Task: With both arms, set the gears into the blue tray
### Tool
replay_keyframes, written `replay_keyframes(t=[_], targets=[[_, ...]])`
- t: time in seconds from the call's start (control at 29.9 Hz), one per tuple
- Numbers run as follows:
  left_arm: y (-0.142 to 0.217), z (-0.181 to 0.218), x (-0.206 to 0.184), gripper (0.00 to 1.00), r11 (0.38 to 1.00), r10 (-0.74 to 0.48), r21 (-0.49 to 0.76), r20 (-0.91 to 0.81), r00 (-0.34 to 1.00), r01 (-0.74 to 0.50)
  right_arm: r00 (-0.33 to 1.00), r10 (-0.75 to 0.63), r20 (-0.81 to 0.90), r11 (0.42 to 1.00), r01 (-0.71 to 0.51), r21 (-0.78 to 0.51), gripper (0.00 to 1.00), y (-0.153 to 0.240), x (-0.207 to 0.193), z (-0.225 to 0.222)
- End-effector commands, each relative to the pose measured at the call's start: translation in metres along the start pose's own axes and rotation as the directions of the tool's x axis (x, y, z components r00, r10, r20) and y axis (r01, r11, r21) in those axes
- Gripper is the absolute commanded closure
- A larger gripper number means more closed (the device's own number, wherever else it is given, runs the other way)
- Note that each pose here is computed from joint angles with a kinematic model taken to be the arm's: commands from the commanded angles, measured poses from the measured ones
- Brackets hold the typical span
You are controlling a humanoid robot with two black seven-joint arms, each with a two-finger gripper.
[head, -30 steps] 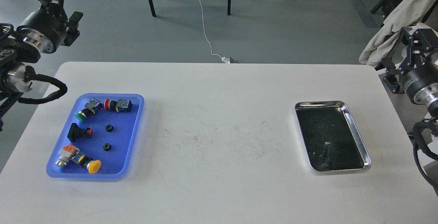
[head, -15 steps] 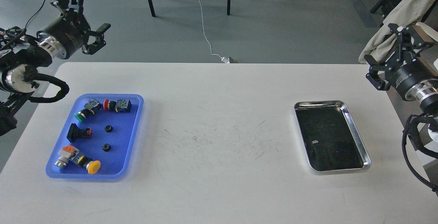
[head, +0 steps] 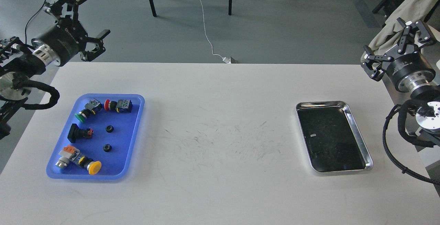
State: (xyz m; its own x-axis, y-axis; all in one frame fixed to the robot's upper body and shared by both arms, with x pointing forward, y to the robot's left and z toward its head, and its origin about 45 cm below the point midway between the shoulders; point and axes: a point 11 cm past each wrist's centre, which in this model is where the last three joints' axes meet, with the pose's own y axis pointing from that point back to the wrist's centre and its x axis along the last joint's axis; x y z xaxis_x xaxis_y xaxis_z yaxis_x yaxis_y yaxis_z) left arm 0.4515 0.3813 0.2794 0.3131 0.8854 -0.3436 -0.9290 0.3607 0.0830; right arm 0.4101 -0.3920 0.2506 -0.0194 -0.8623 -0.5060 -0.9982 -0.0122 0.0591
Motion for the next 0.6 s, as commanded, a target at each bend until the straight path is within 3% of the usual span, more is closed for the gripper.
replay_keyframes(t=[0.0, 0.13, 0.57], targets=[[0.0, -0.016, 0.007, 0.01, 0.996, 0.038, 0.086, -0.016, 0.999, -0.037, 1.0, 0.013, 0.013, 1.0, -0.013, -0.007, 0.01, -0.004, 0.002, 0.011], [0.003, -0.038, 0.009, 0.01, 0.993, 0.059, 0.104, -0.086, 0.995, -0.05, 0.999, 0.035, 0.01, 0.999, -0.035, -0.001, 0.01, -0.009, 0.006, 0.018], [-0.001, -0.036, 0.007, 0.01, 0.998, 0.059, 0.015, -0.128, 0.99, -0.057, 1.0, 0.011, 0.0, 1.0, -0.011, -0.001, 0.01, -0.014, -0.003, 0.022]])
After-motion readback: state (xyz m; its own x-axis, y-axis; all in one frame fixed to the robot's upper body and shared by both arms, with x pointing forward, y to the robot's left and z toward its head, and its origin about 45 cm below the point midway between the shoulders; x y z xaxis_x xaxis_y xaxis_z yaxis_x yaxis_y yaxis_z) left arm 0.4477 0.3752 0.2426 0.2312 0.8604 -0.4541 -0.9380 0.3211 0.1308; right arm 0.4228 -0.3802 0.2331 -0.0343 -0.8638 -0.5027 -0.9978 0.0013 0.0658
